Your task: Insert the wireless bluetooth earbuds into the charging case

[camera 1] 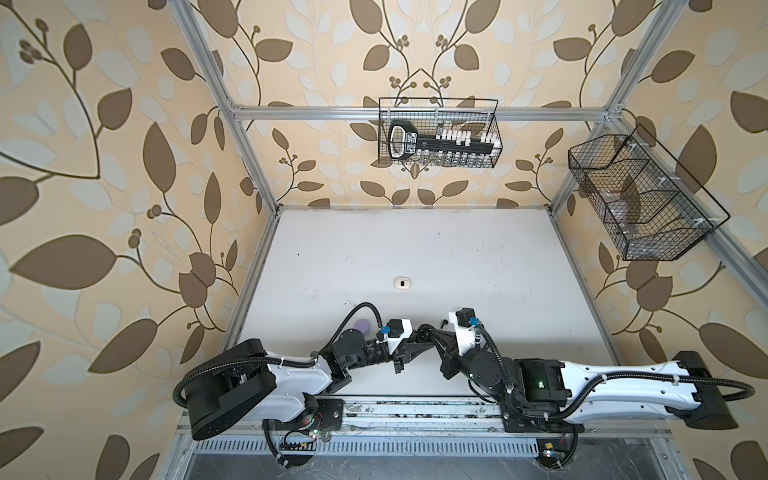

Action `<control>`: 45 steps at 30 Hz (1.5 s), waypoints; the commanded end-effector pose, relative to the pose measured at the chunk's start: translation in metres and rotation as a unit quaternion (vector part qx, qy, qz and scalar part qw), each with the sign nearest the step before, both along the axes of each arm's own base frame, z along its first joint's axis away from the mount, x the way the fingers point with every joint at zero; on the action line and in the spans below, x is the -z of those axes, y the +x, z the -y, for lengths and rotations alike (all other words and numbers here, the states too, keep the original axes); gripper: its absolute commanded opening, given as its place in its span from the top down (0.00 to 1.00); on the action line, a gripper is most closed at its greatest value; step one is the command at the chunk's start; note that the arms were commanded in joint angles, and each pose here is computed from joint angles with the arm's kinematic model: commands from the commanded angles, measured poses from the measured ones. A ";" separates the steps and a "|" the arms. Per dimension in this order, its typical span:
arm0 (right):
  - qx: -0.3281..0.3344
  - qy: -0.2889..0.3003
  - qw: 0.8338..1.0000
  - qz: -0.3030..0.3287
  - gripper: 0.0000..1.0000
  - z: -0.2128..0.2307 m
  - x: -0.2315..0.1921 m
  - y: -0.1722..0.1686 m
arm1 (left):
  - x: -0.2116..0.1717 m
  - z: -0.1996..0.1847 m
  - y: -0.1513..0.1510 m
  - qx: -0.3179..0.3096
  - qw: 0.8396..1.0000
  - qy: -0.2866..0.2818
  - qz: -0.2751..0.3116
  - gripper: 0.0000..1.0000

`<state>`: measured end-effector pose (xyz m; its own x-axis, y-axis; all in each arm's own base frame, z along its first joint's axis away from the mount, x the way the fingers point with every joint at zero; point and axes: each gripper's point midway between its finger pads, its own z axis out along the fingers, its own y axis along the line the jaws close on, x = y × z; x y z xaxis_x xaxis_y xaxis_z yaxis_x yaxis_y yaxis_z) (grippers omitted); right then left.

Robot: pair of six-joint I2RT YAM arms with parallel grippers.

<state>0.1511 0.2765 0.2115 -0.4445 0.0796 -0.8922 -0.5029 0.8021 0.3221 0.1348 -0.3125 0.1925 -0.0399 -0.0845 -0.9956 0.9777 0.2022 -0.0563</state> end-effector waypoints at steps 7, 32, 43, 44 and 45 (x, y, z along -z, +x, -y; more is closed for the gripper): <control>-0.008 0.022 1.000 0.011 0.88 -0.009 -0.019 0.001 | -0.023 0.006 -0.009 0.029 0.999 -0.023 0.027 1.00; 0.093 0.002 0.996 -0.008 0.59 0.060 -0.006 0.023 | -0.021 -0.008 -0.003 -0.009 0.999 -0.031 0.026 1.00; 0.149 -0.081 0.976 -0.137 0.44 0.067 0.079 0.061 | -0.002 -0.045 0.022 -0.091 0.995 -0.024 0.011 1.00; 0.153 -0.088 0.974 -0.141 0.42 0.068 0.083 0.062 | -0.002 -0.049 0.025 -0.095 0.995 -0.027 0.008 1.00; 0.157 -0.096 0.972 -0.149 0.40 0.068 0.088 0.064 | -0.001 -0.053 0.030 -0.100 0.995 -0.030 0.002 1.00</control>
